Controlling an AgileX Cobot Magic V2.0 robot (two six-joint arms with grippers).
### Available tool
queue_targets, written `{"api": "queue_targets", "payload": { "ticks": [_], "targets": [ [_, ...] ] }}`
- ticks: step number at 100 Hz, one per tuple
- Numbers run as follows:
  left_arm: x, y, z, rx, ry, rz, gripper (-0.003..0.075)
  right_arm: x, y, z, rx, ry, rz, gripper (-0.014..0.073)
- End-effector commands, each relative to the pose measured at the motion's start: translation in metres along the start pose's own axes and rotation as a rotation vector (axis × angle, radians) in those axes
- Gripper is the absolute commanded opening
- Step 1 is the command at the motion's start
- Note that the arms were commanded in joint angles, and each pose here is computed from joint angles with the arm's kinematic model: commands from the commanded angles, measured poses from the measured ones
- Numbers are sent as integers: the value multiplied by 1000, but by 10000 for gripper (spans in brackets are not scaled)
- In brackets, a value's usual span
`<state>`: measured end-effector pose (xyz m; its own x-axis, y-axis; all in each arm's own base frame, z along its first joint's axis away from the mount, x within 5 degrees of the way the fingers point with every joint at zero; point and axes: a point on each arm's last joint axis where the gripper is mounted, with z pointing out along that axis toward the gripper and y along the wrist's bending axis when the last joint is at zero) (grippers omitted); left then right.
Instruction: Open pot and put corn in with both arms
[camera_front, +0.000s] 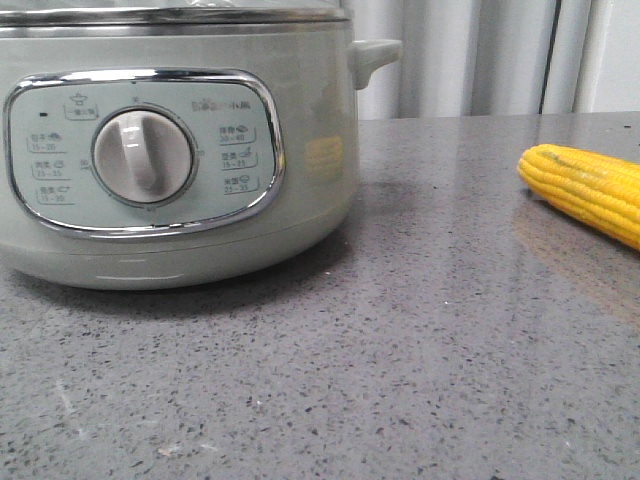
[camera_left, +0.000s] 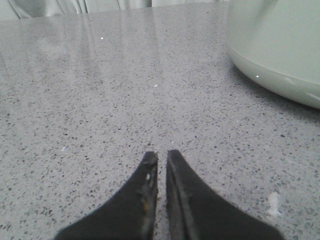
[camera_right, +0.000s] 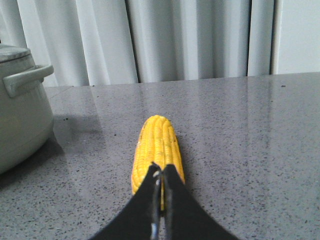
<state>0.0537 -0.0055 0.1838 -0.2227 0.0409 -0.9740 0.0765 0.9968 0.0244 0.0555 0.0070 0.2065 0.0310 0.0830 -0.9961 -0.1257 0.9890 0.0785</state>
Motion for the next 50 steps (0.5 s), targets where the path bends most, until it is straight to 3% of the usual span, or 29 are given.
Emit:
{"api": "queue_targets", "payload": {
  "ticks": [1,20,37,50],
  "targets": [
    [0,0,0,-7,-66,-21,-20,-5,0,-2,2,-107,14,-71],
    [-7,1,-1,-7,-146,-76,-20,-10,0,-2,1,-172,14,-71],
    [-15,-1,-3,67,-228,-476,-20,-12,-1,-3,1,-194,25,-71],
    [-20,1,-4,89,-276,-685,-20,-14,-2,-3,5,-215,107,-71]
  ]
}}
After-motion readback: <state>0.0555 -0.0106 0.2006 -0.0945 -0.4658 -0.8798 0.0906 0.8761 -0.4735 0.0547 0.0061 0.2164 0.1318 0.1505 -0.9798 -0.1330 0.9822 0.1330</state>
